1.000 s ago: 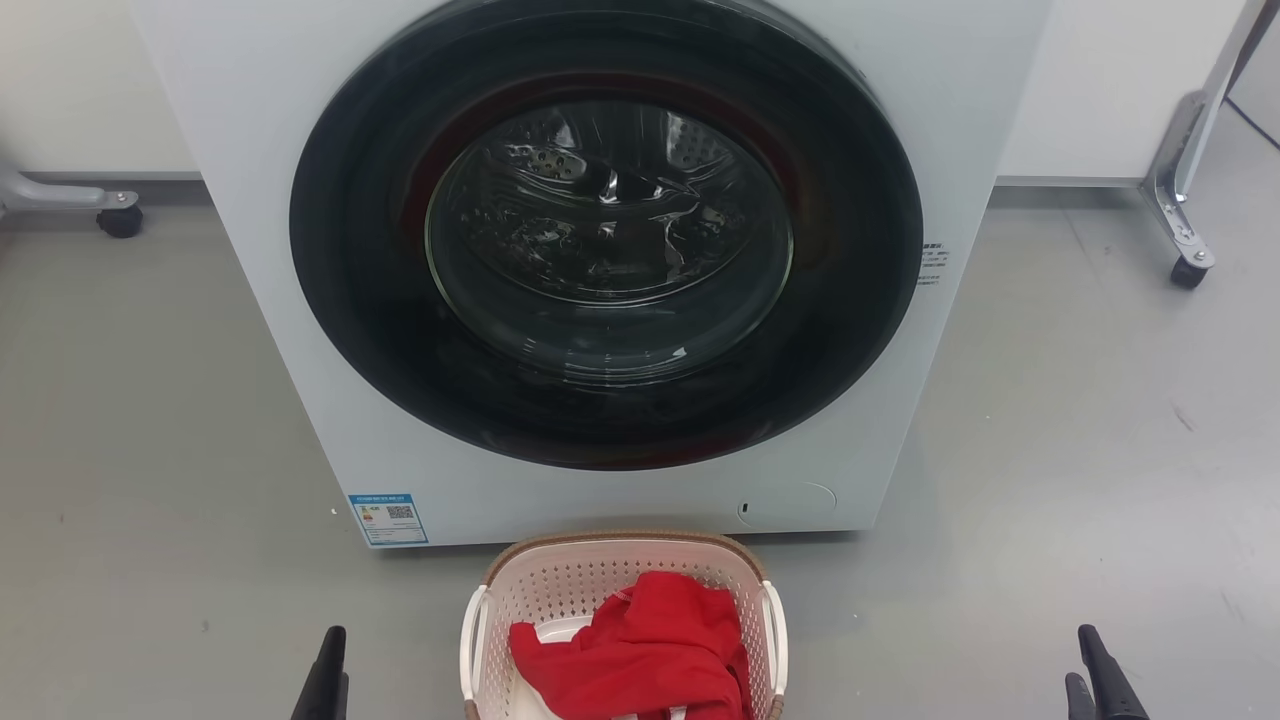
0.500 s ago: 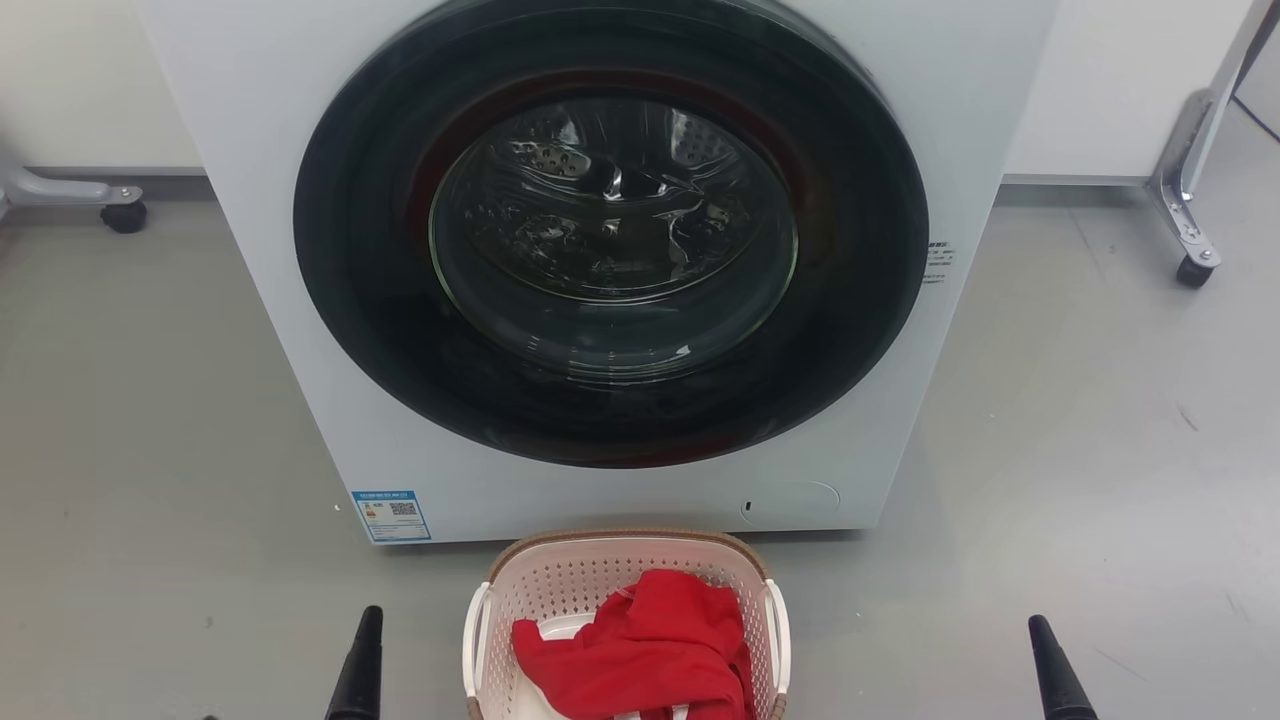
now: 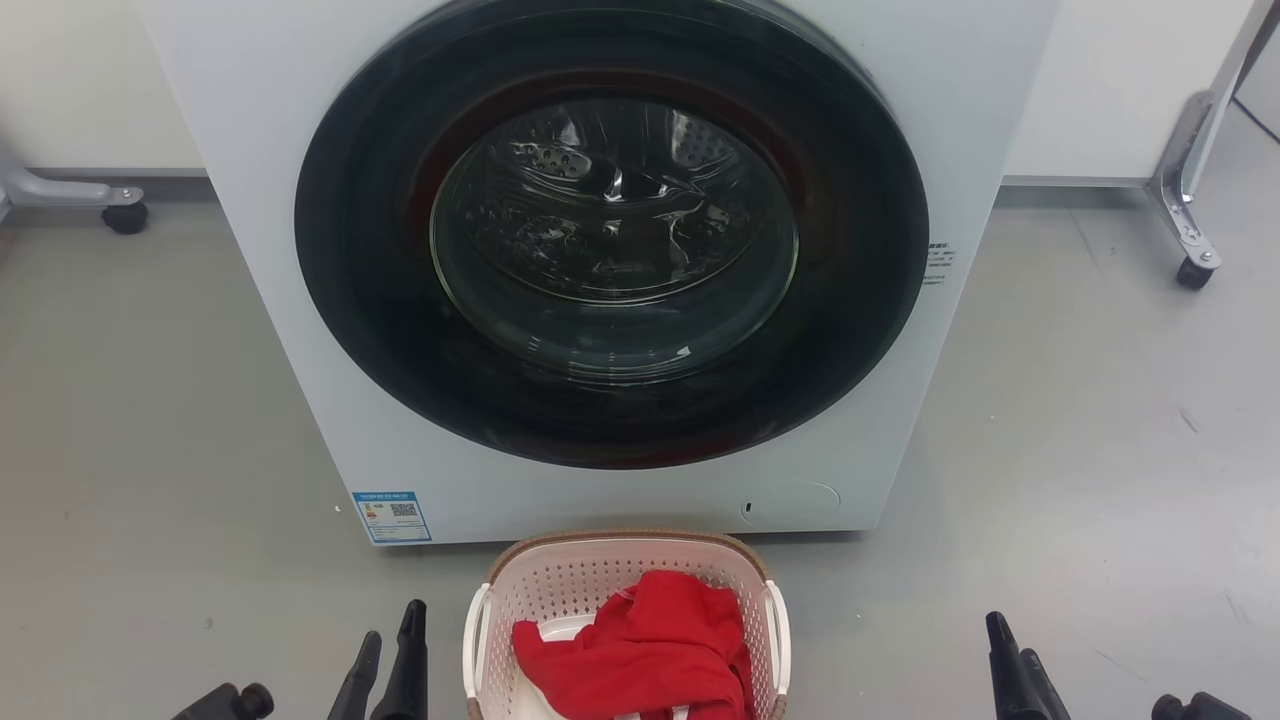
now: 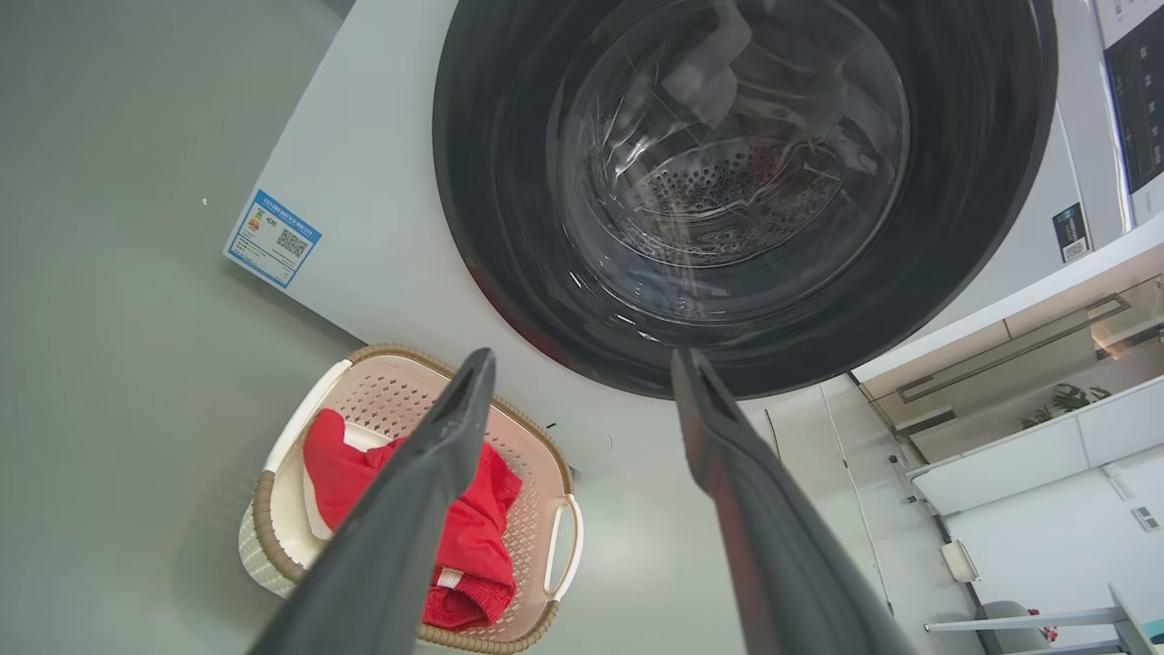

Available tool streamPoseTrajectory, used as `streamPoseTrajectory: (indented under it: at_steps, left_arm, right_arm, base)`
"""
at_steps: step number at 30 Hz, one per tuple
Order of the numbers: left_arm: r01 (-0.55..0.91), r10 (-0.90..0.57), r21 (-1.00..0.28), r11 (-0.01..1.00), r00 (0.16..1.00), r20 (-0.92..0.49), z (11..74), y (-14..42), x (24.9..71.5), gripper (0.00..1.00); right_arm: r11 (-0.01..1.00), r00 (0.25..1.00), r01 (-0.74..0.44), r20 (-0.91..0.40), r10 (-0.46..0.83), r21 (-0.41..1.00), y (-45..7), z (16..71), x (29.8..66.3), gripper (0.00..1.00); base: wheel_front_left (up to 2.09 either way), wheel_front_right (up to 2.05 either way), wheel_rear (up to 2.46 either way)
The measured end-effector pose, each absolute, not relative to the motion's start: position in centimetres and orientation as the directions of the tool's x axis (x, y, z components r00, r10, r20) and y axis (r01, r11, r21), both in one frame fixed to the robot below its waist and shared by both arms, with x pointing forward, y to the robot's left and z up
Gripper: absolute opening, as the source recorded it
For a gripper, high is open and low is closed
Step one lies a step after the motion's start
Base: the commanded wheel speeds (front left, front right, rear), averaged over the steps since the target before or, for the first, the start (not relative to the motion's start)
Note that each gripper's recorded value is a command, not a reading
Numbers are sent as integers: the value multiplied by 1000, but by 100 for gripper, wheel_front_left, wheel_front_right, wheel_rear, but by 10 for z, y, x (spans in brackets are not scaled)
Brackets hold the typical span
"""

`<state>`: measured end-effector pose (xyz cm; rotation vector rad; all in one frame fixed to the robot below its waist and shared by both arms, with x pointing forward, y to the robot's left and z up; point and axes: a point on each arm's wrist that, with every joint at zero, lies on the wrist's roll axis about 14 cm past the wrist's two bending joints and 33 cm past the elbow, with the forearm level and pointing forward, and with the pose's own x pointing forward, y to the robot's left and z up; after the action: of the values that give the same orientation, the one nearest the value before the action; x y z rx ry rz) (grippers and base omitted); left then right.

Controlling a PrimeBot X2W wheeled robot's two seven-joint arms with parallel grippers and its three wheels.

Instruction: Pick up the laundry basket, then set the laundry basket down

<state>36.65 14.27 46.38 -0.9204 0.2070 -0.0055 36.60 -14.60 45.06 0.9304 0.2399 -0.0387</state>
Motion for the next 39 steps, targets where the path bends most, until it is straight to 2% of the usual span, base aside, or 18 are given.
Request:
streamPoseTrajectory:
  at_steps: [5,20,39]
  left_arm:
    - [-48,-104,-722,690,981,-165,466,138,366,100]
    - [16,-106,-519,854,984,-145,467,134,358,100]
    - [101,-125,-259,961,989,-79,472,124,352,100]
  right_arm:
    - [667,975,108,-209,73,737,-142,453,365,100]
    - [817,981,52,-184,66,574,-134,455,354,100]
    - [935,991,-43,-106,85,351,-119,466,349,100]
  base:
    - [0,0,0]
    - [0,0,0]
    - [0,0,0]
